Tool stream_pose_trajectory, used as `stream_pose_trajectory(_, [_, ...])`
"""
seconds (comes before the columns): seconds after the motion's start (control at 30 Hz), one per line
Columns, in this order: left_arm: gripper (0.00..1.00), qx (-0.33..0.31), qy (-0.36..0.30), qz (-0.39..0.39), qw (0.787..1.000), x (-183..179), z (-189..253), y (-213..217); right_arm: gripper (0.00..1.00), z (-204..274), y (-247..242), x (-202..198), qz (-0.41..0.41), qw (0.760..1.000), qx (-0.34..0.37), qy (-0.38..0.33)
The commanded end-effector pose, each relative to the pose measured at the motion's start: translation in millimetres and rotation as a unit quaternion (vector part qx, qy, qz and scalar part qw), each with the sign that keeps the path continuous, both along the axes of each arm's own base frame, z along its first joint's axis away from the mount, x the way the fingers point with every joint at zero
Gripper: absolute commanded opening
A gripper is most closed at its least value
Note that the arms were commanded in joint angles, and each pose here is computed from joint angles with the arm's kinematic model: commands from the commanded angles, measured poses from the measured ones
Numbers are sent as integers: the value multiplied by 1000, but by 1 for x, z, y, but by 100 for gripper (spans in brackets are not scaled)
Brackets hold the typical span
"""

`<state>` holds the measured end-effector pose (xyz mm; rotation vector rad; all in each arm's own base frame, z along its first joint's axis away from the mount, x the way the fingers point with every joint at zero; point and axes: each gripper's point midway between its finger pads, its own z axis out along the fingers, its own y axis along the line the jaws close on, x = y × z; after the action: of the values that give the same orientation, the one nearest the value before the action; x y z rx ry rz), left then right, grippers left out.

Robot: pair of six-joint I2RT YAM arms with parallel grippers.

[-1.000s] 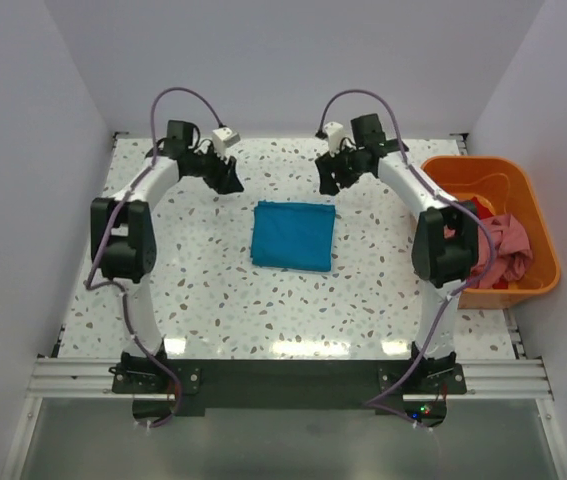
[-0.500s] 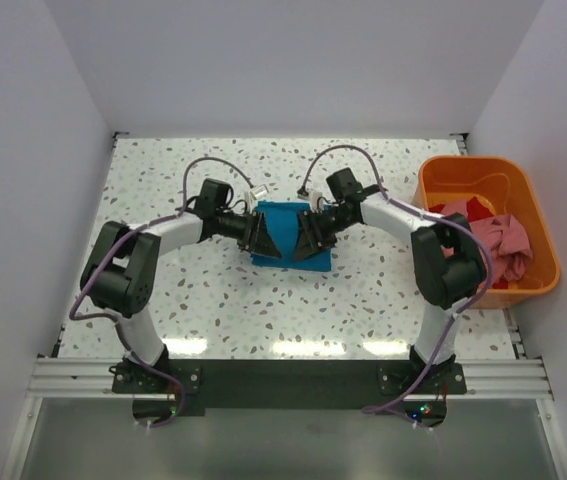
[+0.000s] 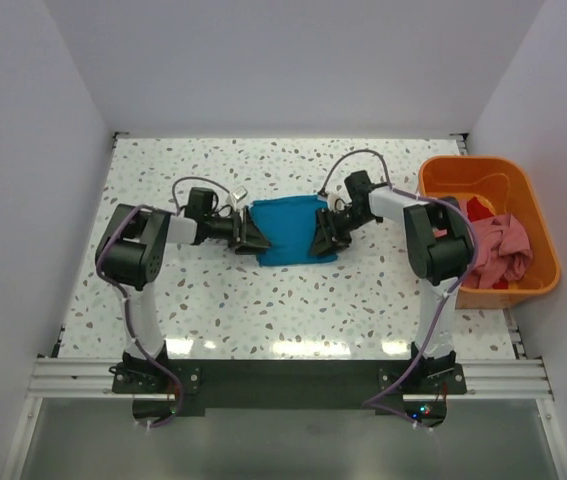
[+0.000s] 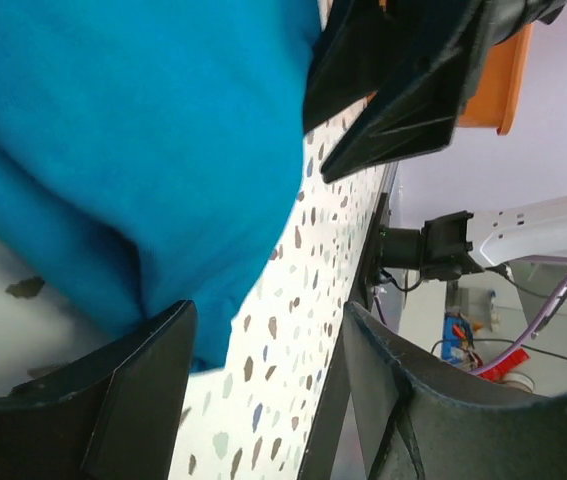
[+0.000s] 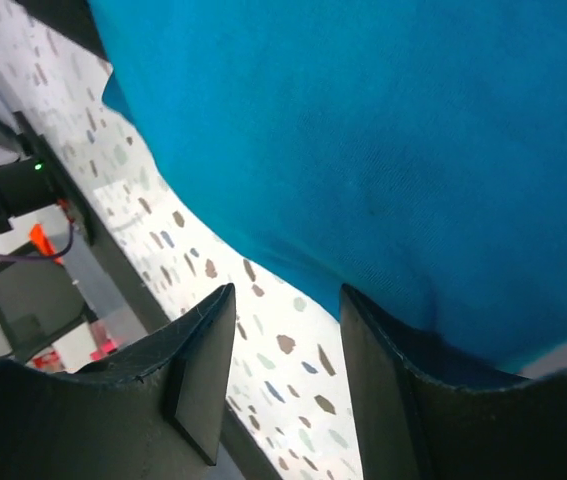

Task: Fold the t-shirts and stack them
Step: Fold the tshirt, then neatly place the folded tshirt to the corner

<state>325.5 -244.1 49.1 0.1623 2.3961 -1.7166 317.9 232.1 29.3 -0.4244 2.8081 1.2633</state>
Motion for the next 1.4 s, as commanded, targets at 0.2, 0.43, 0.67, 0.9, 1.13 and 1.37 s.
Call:
stream_pose_trajectory(0.2, [71, 84, -235, 66, 966, 30, 114, 55, 60, 111, -13, 56, -45, 961, -103, -251])
stream_pose_trajectory(0.43, [93, 191, -299, 139, 925, 37, 162, 117, 80, 118, 29, 39, 33, 886, -234, -400])
stream_pose_trajectory(0.67, [96, 222, -371, 134, 892, 16, 203, 129, 80, 70, 40, 53, 69, 885, -288, -360])
stream_pose_trajectory(0.9, [100, 236, -393, 123, 880, -2, 208, 132, 80, 19, 51, 78, 97, 887, -316, -323])
stream_pose_trajectory(1.13, [100, 253, -369, 102, 888, -6, 187, 135, 78, -21, 5, 120, 77, 891, -351, -278])
stream_pose_trajectory(1.37, [100, 266, -353, 81, 893, 2, 167, 138, 78, -26, -70, 184, 37, 879, -386, -277])
